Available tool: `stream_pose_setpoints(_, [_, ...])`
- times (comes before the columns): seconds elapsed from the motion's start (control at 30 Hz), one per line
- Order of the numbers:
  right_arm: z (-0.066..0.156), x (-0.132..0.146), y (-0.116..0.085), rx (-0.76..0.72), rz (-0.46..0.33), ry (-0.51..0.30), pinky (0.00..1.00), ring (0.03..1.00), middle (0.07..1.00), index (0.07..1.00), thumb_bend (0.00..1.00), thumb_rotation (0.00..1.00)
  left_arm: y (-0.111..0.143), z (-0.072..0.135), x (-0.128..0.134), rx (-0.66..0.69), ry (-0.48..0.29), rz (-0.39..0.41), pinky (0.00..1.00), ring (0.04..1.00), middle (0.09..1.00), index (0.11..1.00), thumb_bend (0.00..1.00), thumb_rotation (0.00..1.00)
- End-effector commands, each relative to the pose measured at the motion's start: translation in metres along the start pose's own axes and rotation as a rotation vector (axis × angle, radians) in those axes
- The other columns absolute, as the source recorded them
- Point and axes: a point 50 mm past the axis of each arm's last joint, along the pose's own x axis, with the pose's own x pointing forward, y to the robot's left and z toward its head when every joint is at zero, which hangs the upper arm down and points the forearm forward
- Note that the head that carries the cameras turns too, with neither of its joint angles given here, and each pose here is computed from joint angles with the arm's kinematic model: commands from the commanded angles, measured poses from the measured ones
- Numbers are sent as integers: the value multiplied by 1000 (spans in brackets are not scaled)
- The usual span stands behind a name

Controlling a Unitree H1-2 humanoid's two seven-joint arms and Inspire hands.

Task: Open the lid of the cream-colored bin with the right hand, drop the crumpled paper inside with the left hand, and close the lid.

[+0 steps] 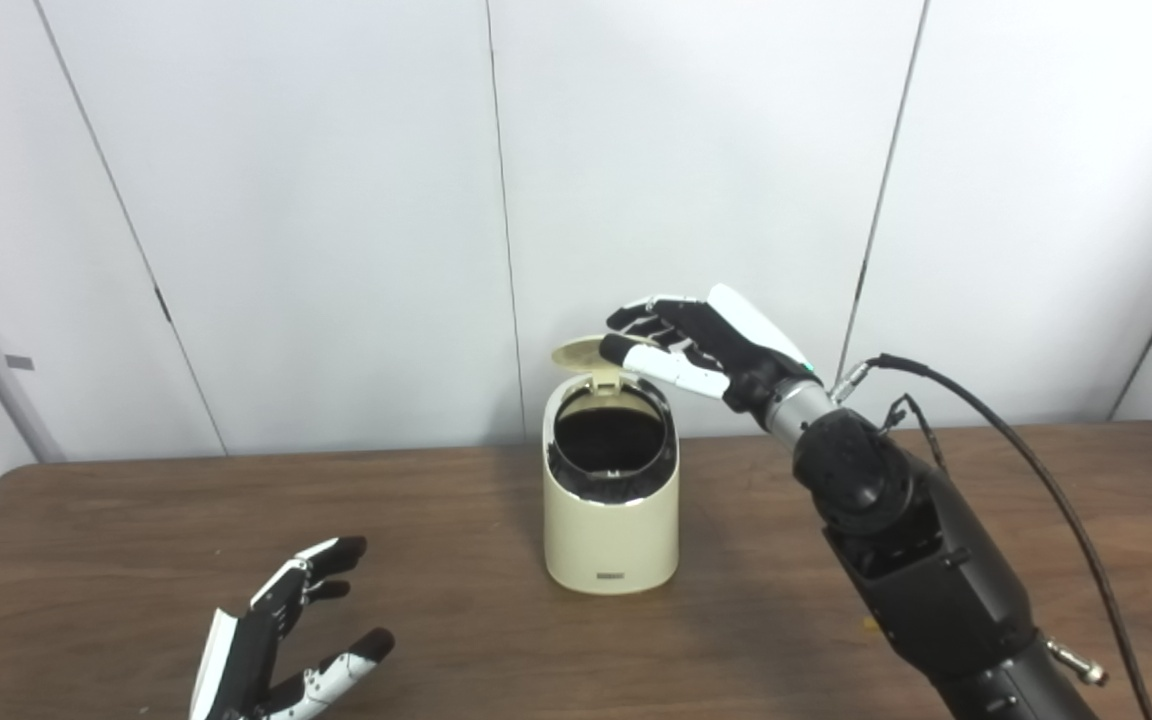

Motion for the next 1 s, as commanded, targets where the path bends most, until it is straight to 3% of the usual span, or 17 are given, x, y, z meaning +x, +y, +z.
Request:
stream_pose_setpoints(0.0, [18, 0, -18, -20, -59, -86, 563, 695, 703, 724, 869, 989, -6, 3, -3, -15, -26, 1, 733, 790, 784, 768, 891, 536])
stream_pose_setpoints(0.2, [18, -9, -15, -16, -59, -93, 555, 667, 678, 712, 870, 980, -6, 4, -2, -25, -25, 6, 736, 793, 784, 765, 904, 539])
stream_pose_setpoints(0.57, [16, -30, -11, -11, -34, -87, 651, 717, 727, 726, 841, 984, -6, 6, -2, -22, -29, 3, 737, 789, 782, 761, 913, 548])
stream_pose_setpoints(0.73, [9, -36, -4, -13, -18, -83, 631, 696, 702, 705, 909, 998, -6, 7, -2, -15, -32, 4, 728, 788, 784, 763, 916, 557])
stream_pose_setpoints(0.97, [1, -46, 6, -15, 25, -62, 557, 671, 690, 698, 906, 1000, -5, 10, -2, -23, -32, 8, 734, 787, 780, 760, 919, 554])
